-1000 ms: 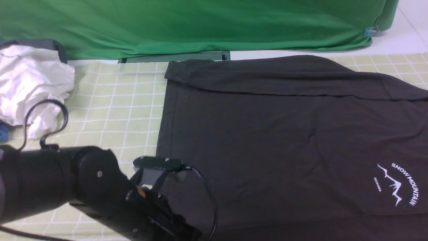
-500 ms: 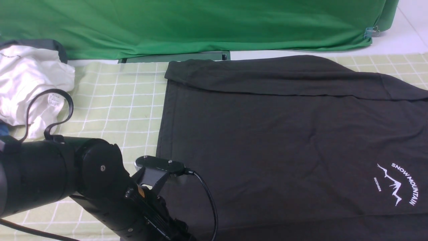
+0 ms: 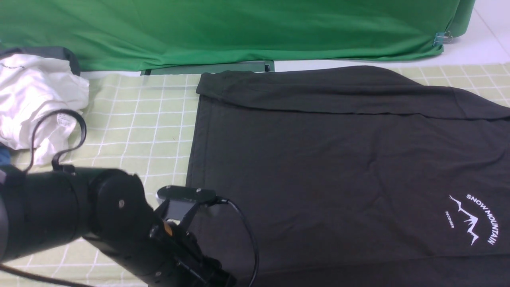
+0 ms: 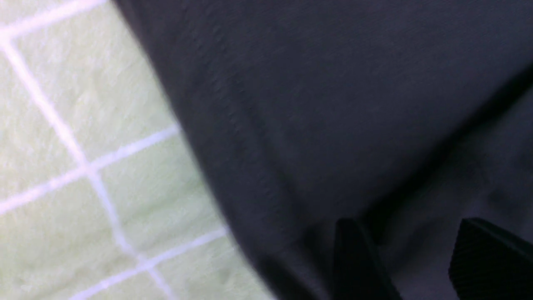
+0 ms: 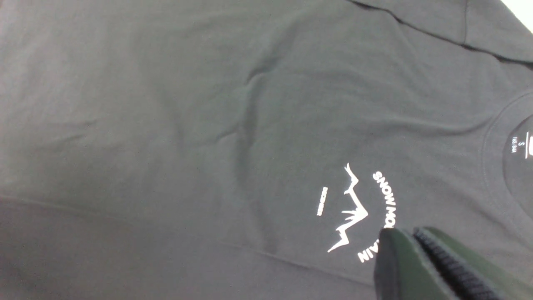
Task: Fold a long-sleeved shirt over a green coffee tablecloth.
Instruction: 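Grasp the left edge of the dark T-shirt lying flat on the table, then fold the left side of the black T-shirt inward over its body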
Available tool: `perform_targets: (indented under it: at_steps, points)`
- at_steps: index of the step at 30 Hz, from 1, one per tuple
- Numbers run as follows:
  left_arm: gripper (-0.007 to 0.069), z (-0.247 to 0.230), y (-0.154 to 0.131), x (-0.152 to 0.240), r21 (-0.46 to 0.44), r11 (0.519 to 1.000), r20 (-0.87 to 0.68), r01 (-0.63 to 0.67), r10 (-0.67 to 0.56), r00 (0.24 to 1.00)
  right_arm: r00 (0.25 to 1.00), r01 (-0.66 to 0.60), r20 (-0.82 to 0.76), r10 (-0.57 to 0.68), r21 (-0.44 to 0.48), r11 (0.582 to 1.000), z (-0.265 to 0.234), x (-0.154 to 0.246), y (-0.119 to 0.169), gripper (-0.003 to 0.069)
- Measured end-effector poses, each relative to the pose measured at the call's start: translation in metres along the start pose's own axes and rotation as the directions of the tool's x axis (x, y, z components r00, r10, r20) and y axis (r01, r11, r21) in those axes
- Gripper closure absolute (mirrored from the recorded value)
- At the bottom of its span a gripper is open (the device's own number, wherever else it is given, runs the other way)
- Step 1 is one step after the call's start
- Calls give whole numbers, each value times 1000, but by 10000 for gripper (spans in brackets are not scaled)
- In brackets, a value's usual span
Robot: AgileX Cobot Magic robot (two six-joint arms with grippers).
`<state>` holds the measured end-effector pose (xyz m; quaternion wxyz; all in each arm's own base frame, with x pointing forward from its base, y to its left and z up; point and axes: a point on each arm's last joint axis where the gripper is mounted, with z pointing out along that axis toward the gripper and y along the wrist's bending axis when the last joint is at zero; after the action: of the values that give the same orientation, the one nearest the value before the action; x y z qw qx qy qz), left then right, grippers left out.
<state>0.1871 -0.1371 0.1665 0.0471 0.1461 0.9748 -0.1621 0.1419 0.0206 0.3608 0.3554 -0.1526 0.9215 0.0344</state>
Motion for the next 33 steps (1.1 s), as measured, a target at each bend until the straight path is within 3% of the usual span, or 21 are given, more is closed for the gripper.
perform_targets:
  at_steps: [7,15,22,28,32,33]
  points:
    - [307,10,8,10,-12,999,40,47,-46,998,1000,0,7,0,2,1000,0,-1,0,607]
    - [229,9,6,7,11,997,63,82,-82,995,1000,0,10,0,3,1000,0,-1,0,596]
    - [226,10,2,8,49,996,45,80,-82,996,1000,0,10,0,3,1000,0,-1,0,589]
    - [322,10,1,8,59,995,50,83,-86,995,1000,0,10,0,3,1000,0,-1,0,589]
    - [550,10,2,5,54,996,76,69,-73,994,1000,0,10,0,3,1000,0,-1,0,589]
    - [550,10,2,5,54,996,76,68,-72,995,1000,0,10,0,3,1000,0,-1,0,589]
